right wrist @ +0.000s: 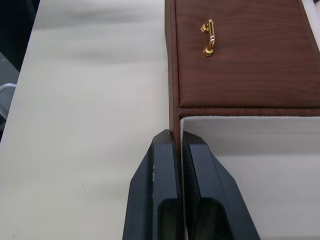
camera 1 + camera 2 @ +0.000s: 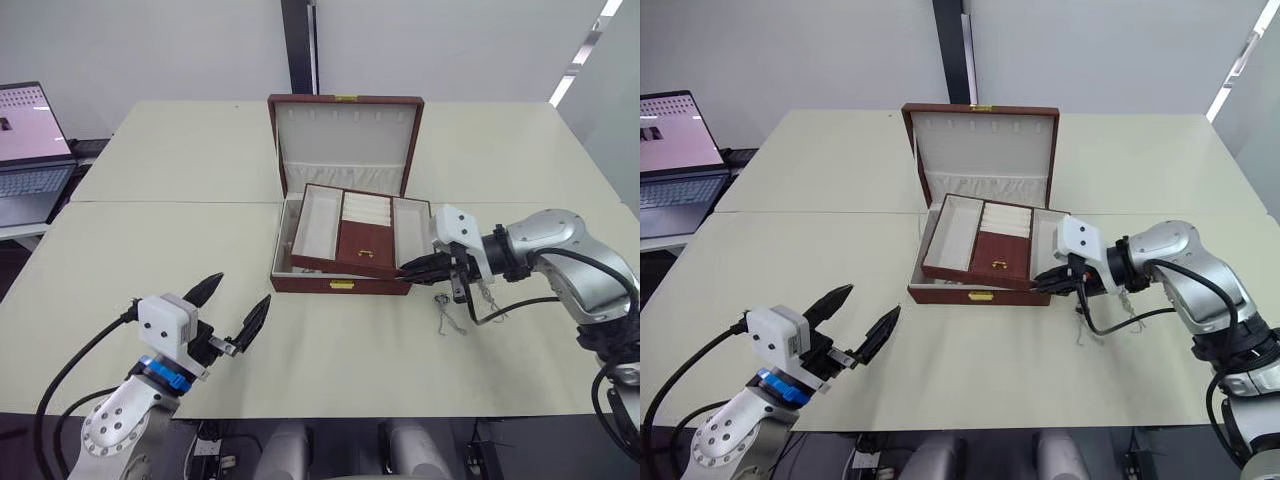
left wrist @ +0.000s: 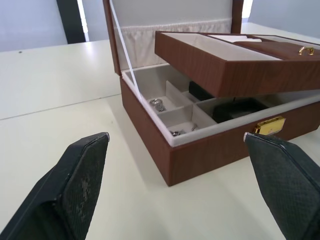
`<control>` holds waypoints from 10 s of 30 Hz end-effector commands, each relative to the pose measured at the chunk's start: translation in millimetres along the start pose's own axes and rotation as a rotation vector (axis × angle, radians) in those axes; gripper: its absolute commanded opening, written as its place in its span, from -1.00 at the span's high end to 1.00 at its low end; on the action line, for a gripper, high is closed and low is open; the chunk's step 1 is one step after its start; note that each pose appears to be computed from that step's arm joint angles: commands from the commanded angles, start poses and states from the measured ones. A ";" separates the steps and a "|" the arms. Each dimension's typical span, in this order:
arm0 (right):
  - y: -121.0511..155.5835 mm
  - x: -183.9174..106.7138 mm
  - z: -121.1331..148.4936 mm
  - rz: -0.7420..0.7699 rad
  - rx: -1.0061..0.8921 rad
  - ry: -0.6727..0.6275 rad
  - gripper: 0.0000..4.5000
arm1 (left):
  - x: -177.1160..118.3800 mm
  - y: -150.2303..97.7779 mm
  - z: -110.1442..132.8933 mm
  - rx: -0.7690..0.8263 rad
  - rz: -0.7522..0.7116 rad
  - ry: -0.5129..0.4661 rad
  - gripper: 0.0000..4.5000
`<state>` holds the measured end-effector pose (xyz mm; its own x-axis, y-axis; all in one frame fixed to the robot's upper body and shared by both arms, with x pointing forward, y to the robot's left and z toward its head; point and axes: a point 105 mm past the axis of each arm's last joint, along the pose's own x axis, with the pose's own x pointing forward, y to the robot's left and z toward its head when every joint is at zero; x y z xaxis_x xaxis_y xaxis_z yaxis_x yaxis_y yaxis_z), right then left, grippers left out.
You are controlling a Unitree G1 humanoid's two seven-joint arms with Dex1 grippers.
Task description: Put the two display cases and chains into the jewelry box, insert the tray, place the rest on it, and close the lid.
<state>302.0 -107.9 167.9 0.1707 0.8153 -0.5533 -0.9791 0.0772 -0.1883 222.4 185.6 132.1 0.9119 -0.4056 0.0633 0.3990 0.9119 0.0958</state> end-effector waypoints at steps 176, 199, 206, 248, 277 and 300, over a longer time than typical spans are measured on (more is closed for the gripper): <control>13.9 -53.1 -164.2 -1.012 0.567 -0.078 0.00 | 42.1 -58.5 3.3 0.168 -0.823 0.014 -1.00; 6.8 -73.9 -86.6 -0.823 0.421 -0.351 1.00 | 47.2 -50.1 0.2 0.145 -0.737 -0.011 -1.00; -6.0 -65.4 -31.7 -0.676 0.351 -0.466 1.00 | 43.4 -35.0 -3.3 0.133 -0.609 -0.008 -1.00; -63.2 108.1 108.9 -0.277 0.083 -0.528 1.00 | 1.3 4.5 2.1 -0.002 0.113 -0.062 -1.00; -55.0 136.6 76.8 -0.290 0.134 -0.441 1.00 | 8.6 1.0 2.9 0.001 0.090 -0.058 -1.00; -59.0 91.8 100.5 -0.289 0.139 -0.604 -1.00 | 15.3 10.3 -1.4 0.008 0.034 -0.032 -1.00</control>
<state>367.7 27.3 190.1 0.3908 0.9205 -0.0025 -0.9151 0.3882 -0.1091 240.5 184.7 127.9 0.9227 -0.3756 0.0862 0.3679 0.9251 0.0937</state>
